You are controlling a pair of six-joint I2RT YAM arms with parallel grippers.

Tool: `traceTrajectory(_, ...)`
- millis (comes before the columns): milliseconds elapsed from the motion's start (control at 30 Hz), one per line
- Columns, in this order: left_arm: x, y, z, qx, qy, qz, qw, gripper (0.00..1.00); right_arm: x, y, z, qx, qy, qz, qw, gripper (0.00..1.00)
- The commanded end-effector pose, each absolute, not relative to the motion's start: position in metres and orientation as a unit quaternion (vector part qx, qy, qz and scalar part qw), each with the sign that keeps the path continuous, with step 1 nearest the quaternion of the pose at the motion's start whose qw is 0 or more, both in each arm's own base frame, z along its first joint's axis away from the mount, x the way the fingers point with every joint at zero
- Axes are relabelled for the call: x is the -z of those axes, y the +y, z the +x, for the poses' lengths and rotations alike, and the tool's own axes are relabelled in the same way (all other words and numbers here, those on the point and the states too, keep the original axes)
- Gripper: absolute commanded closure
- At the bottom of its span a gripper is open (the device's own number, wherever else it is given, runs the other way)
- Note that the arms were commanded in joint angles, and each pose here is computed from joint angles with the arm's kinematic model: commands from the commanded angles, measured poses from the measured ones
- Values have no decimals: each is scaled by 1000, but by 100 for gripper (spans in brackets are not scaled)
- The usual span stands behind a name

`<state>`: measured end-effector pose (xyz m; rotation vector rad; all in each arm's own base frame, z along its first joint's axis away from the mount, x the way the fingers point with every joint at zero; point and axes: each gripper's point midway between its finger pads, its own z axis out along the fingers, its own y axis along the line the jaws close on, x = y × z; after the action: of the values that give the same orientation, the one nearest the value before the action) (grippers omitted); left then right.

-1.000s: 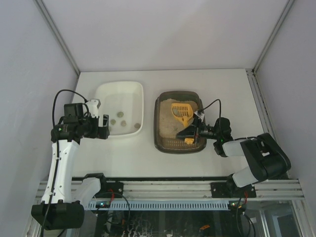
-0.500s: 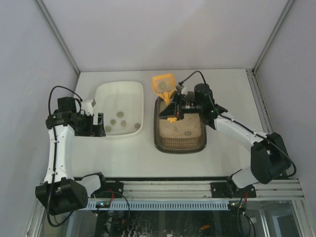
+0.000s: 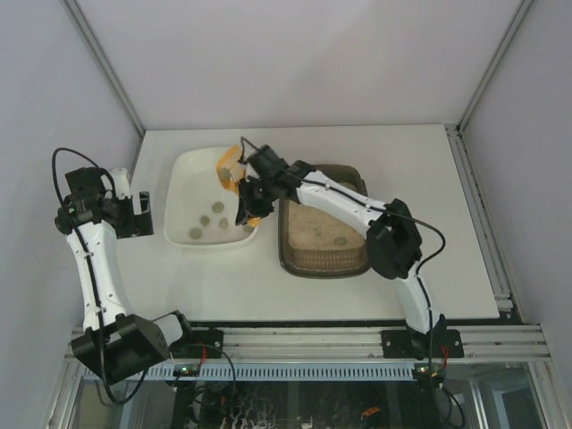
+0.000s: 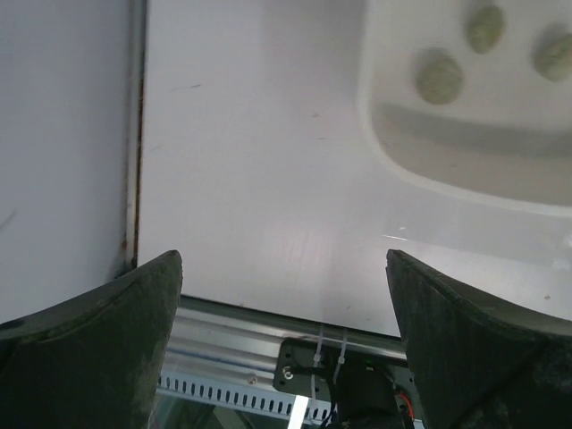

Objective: Clean the litter box

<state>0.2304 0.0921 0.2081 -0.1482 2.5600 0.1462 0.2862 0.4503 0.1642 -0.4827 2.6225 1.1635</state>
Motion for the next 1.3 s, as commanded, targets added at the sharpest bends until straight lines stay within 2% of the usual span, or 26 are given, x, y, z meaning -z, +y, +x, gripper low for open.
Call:
traceTrajectory(0, -217, 138, 224, -121, 940, -130, 291, 0, -152, 440, 289, -212, 926, -242, 196, 100)
traceTrajectory(300, -218, 143, 212, -123, 940, -131, 291, 0, -137, 431, 296, 68, 875, -330, 347, 100)
traceTrajectory(500, -217, 140, 206, -122, 945, -127, 277, 0, -138, 421, 301, 124, 859, -333, 368, 100)
traceTrajectory(767, -230, 134, 199, -126, 943, -106, 289, 0, -145, 423, 305, 119, 854, -330, 383, 100)
traceTrajectory(933, -253, 88, 201, -30, 944, -35, 327, 1, -153, 414, 304, 108, 866, -305, 382, 100)
traceTrajectory(1133, -282, 10, 247, -42, 931, 91, 352, 0, -171, 371, 282, 12, 903, -238, 358, 100)
traceTrajectory(1267, -296, -51, 288, 29, 921, 117, 369, 0, -189, 331, 253, -93, 913, -173, 356, 100)
